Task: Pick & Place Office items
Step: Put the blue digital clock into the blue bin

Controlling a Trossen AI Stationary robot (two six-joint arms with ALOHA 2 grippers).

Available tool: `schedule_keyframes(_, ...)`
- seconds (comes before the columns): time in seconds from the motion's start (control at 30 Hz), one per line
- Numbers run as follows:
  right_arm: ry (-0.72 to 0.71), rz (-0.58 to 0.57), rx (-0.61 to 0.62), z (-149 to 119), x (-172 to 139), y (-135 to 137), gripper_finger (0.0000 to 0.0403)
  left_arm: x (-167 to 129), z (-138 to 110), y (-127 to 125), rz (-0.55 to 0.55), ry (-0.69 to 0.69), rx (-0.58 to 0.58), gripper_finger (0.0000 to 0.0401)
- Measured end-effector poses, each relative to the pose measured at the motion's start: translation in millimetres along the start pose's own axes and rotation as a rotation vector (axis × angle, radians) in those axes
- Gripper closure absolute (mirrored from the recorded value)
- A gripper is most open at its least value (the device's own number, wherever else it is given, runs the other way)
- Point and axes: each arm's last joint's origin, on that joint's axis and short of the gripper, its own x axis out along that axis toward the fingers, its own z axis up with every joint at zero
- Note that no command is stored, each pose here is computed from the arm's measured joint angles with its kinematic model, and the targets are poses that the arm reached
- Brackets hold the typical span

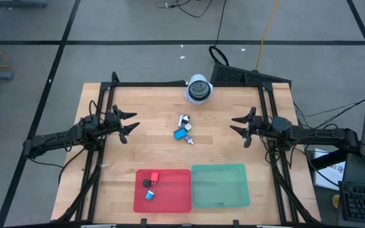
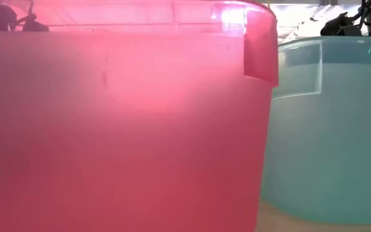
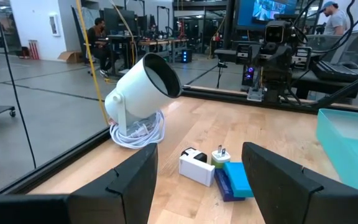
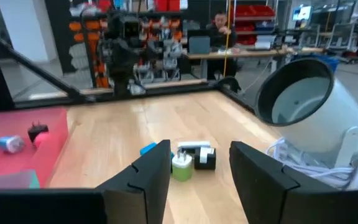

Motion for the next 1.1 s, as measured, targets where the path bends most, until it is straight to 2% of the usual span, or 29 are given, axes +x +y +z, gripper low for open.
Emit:
schedule_keyframes(0.1,-0.023,0.0,0.005,-6.1,-4.0,-0.8,0.0262,0.0,0.0,0.0,0.0,0.0,0.0,0.0164)
schedule_keyframes(0.27,-0.116,0.001,0.016,0.9,-10.2,-1.7,0.0287,0.0,0.1,0.0,0.0,-0.002,0.0,0.0164)
schedule_keyframes(0.4,-0.14,0.07,0.015,3.0,-12.3,0.2,0.0301,0.0,0.4,0.0,0.0,-0.005,-0.001,0.0164)
schedule_keyframes(0.57,-0.102,0.102,0.013,-0.7,-12.3,1.0,0.0317,0.1,1.0,0.0,0.0,-0.015,-0.002,0.0164)
schedule_keyframes(1.1,-0.06,0.1,0.002,-5.6,-11.8,0.9,0.0397,0.1,1.3,0.0,-0.001,-0.019,-0.002,0.0164)
